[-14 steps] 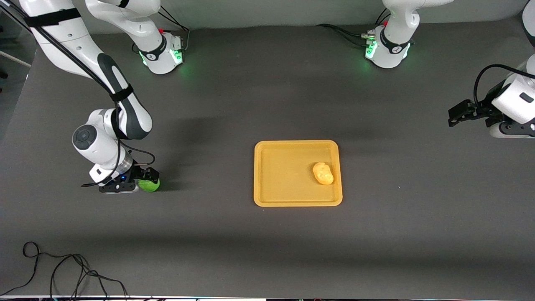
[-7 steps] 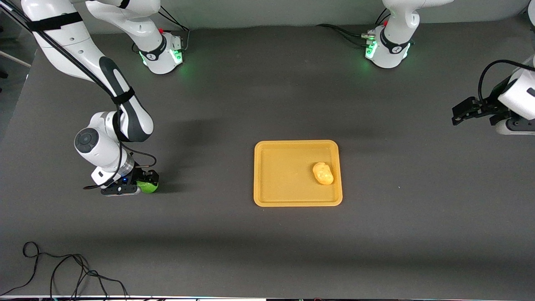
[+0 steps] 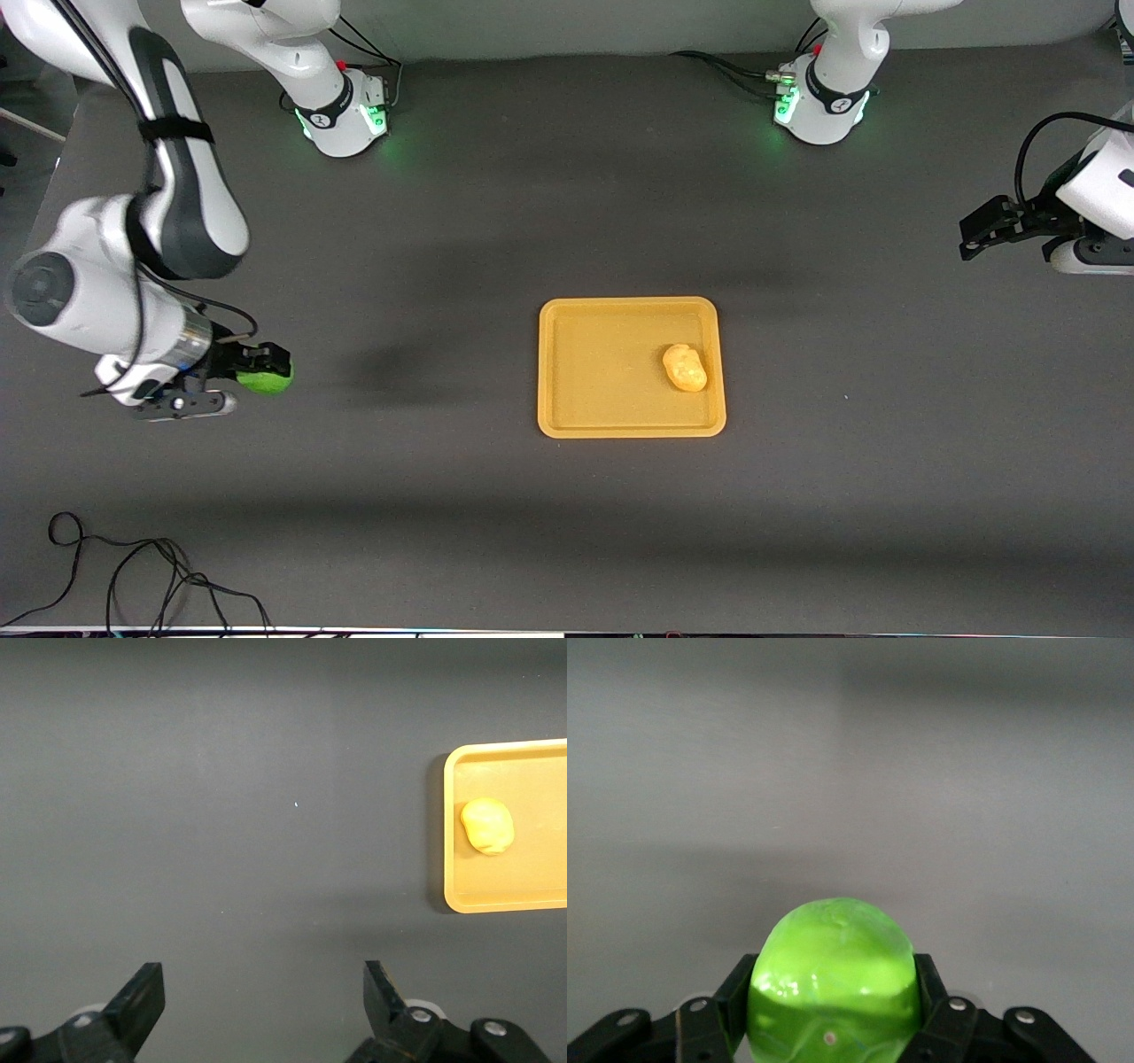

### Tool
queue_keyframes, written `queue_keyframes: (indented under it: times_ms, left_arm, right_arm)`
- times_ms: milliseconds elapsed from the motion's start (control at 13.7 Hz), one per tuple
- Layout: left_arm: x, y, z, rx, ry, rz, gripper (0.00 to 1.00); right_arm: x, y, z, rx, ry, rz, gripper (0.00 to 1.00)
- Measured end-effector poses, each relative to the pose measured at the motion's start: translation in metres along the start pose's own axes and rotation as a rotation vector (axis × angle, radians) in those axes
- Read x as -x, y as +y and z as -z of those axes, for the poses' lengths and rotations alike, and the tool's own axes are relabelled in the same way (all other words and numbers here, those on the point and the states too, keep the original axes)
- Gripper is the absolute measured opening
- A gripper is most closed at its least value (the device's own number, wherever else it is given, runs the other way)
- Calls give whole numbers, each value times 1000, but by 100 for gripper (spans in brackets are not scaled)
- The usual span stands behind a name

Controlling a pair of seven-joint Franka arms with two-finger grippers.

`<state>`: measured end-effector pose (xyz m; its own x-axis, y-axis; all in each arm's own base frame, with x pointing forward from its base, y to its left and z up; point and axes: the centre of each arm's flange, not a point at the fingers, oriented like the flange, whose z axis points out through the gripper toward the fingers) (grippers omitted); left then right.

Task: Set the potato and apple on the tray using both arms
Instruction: 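Close the right gripper around the green apple and lift it, then carry the apple with the right gripper over the tray beside the potato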

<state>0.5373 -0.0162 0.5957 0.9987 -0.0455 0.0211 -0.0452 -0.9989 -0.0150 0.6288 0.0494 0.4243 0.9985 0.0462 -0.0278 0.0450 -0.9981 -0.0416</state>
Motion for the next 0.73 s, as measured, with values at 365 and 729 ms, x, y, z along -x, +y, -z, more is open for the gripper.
queue_keyframes:
  times_ms: [365,729]
  left_arm:
    - [1,-7,-1,-1,-5,8,100]
    - [1,-10,-1,-2,-5,12,100]
  right_arm:
    - [5,-199,36,-20,43,-126,75]
    - [29,-404,-13,15,32,-241,75]
